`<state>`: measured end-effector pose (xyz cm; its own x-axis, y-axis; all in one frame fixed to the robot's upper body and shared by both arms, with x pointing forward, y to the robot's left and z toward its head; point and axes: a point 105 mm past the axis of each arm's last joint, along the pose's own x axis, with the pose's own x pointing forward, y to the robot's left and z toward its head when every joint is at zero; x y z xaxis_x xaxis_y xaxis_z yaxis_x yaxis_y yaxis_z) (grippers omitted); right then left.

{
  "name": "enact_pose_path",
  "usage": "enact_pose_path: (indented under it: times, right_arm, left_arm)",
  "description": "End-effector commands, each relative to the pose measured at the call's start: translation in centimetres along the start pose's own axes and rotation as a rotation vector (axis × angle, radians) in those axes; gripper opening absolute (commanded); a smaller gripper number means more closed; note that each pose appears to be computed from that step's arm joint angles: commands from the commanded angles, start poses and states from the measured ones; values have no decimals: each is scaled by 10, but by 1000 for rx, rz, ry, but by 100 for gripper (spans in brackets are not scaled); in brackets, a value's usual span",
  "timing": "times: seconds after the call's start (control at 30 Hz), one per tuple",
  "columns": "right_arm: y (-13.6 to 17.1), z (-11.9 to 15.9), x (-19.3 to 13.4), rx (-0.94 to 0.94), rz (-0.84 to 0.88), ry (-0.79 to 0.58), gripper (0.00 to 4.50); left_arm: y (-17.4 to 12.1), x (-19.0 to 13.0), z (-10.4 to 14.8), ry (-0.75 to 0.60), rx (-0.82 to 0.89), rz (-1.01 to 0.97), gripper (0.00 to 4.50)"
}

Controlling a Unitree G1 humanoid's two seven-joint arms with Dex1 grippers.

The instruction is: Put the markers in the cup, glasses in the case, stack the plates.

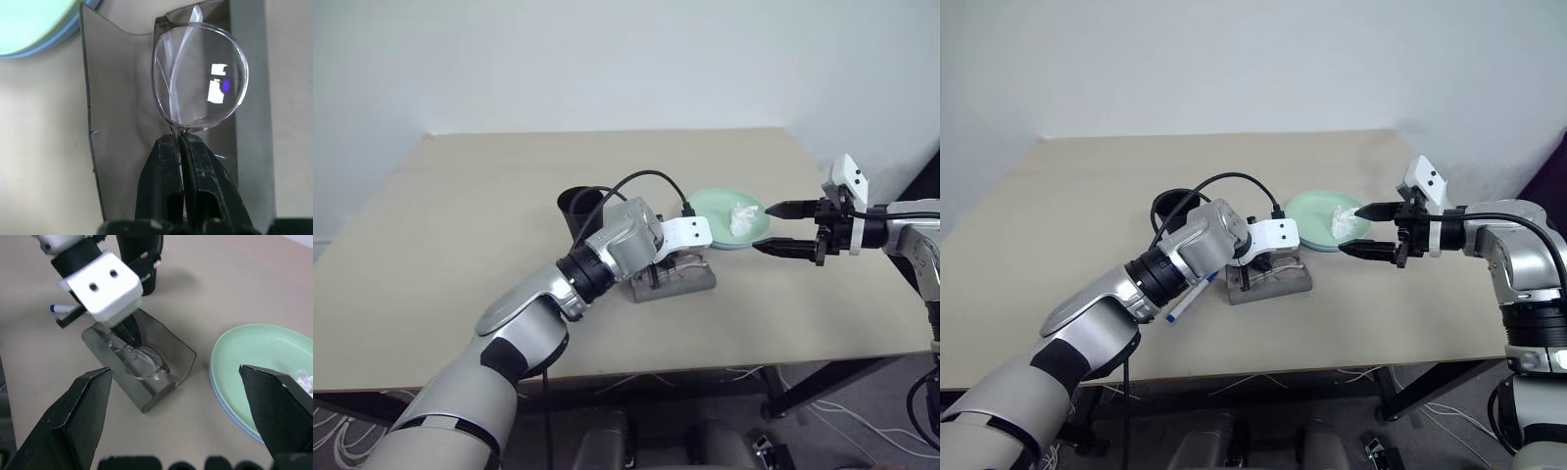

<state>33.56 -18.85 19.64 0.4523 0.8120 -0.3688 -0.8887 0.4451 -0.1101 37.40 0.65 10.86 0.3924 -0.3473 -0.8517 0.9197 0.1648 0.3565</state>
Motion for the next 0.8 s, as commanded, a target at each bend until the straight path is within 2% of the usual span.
enact_pose_path:
  times: [0.03, 0.33, 0.67, 0.77, 0.8]
  right_arm:
    - [0, 14, -9, -42, -26, -41, 450]
    - [2, 15, -7, -39, -23, -45, 450]
    - [3, 15, -5, -45, -13, -44, 450]
    - [3, 15, -4, -46, -11, -44, 450]
    - [3, 15, -4, -47, -11, -43, 450]
  left_arm:
    - [9, -3, 4, -9, -9, 47, 3]
    - [16, -3, 1, -4, -40, 65, 3]
    - [-2, -1, 3, -12, 28, -4, 3]
    - [0, -6, 7, -36, 31, -7, 58]
    - [2, -9, 8, -46, 26, 0, 94]
